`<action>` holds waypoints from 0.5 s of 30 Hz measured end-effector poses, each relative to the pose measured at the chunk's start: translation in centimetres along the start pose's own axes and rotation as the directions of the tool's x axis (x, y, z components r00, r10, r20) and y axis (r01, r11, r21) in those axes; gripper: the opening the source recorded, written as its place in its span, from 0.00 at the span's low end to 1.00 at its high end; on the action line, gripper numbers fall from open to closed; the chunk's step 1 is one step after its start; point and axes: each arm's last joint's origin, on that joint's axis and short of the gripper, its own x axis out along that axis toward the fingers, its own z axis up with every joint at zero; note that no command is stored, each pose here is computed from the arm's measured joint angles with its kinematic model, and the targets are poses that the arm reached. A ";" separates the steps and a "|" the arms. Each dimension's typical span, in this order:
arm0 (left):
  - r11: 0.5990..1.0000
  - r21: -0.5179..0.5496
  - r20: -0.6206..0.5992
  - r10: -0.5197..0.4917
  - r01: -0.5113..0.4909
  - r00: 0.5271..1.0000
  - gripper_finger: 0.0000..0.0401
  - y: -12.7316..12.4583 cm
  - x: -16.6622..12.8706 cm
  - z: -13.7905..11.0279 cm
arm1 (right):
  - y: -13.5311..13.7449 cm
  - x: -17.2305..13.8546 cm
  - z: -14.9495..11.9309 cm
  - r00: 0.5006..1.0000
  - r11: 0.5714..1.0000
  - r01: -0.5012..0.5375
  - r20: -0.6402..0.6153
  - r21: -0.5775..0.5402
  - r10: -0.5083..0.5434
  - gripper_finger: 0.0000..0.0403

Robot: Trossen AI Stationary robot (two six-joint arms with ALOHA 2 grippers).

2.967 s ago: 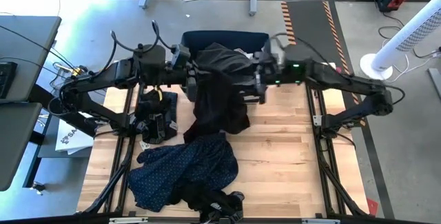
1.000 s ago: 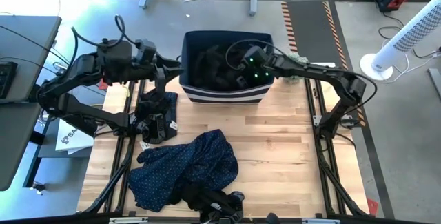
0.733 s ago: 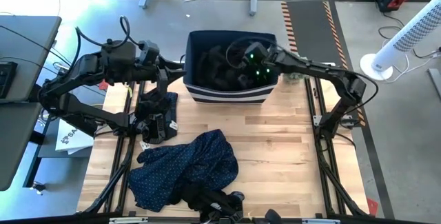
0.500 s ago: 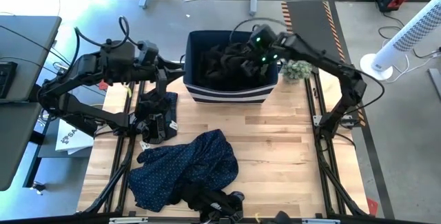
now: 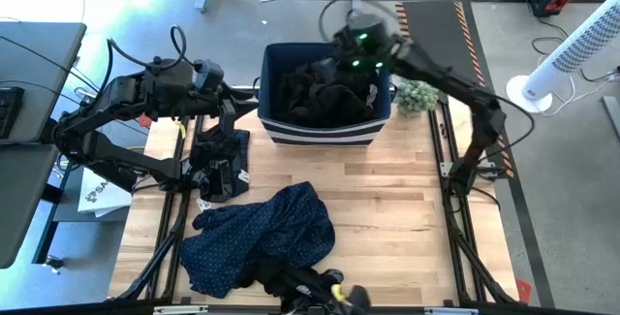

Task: Sort clothes
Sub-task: Put the black shirt into the laundry bin

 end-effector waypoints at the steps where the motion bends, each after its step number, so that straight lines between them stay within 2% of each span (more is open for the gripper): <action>1: 1.000 0.001 -0.004 0.002 -0.002 1.000 0.48 0.0 0.0 0.0 | -0.5 1.2 -0.7 0.999 1.000 0.002 -0.041 0.011 -0.002 0.48; 4: 1.000 -0.011 -0.022 0.011 -0.011 1.000 0.48 0.1 0.0 -0.2 | -2.4 5.0 -3.9 0.981 0.998 0.056 -0.187 0.009 -0.053 0.48; 9: 1.000 -0.008 -0.037 0.017 -0.017 0.999 0.48 0.2 0.0 -0.4 | -6.1 10.6 -9.9 0.911 0.984 0.178 -0.376 -0.018 -0.171 0.48; 12: 1.000 -0.005 -0.046 0.021 -0.021 0.999 0.48 0.2 0.0 -0.4 | -7.5 12.2 -11.7 0.887 0.978 0.207 -0.424 0.007 -0.185 0.48; 15: 1.000 0.000 -0.064 0.030 -0.030 0.997 0.48 0.3 0.0 -0.6 | -7.8 12.7 -11.8 0.882 0.977 0.214 -0.433 0.013 -0.187 0.48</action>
